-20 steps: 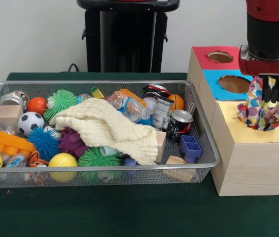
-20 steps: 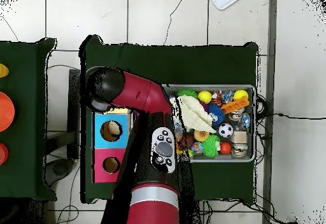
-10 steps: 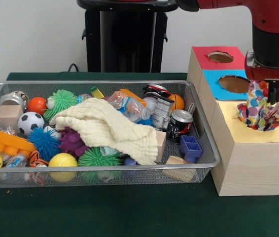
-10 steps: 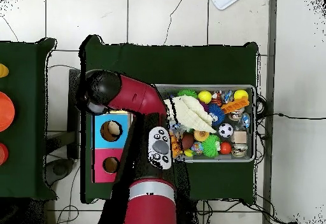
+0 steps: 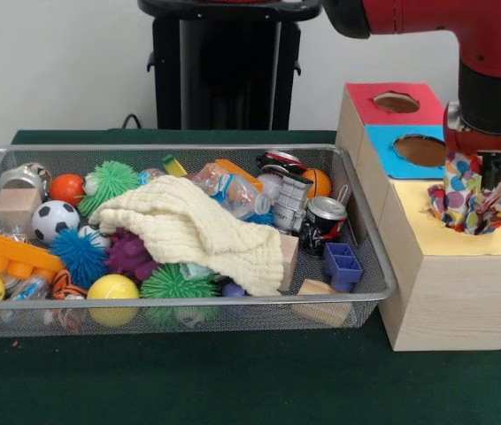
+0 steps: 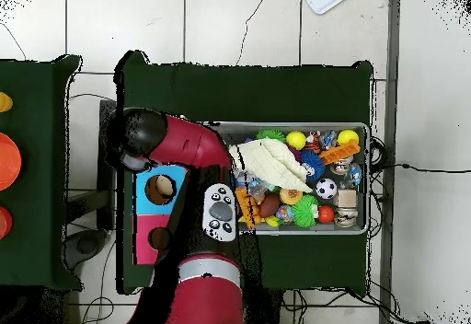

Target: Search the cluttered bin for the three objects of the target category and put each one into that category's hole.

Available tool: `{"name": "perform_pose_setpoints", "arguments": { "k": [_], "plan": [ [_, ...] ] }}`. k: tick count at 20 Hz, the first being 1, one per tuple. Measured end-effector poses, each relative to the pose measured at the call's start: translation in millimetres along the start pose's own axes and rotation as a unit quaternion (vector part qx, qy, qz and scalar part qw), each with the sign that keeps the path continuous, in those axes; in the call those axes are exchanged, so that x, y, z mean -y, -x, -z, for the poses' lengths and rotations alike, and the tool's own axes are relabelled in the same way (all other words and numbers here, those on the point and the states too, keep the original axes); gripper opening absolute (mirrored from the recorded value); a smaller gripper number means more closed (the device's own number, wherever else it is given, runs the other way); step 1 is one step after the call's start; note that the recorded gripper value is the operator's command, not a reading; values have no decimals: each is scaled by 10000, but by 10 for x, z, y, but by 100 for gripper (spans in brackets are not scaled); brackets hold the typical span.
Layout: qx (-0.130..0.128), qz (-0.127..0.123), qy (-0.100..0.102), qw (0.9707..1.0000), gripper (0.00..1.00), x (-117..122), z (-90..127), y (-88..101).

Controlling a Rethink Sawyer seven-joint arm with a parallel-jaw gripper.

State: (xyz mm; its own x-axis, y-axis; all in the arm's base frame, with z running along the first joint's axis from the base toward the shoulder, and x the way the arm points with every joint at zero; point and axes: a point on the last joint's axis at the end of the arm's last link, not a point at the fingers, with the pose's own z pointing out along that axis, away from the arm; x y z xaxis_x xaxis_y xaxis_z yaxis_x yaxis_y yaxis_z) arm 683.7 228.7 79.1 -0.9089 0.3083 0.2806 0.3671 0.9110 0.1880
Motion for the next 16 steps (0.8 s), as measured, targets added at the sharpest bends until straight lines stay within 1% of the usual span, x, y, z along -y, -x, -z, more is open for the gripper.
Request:
{"name": "perform_pose_setpoints", "arguments": {
  "k": [5, 13, 16],
  "plan": [
    [48, 29, -78, 10000, 0, -13, 7, -20],
    [59, 35, -95, 9999, 0, -13, 11, -23],
    [72, 37, -92, 9999, 0, -16, 47, -32]
  ]
}}
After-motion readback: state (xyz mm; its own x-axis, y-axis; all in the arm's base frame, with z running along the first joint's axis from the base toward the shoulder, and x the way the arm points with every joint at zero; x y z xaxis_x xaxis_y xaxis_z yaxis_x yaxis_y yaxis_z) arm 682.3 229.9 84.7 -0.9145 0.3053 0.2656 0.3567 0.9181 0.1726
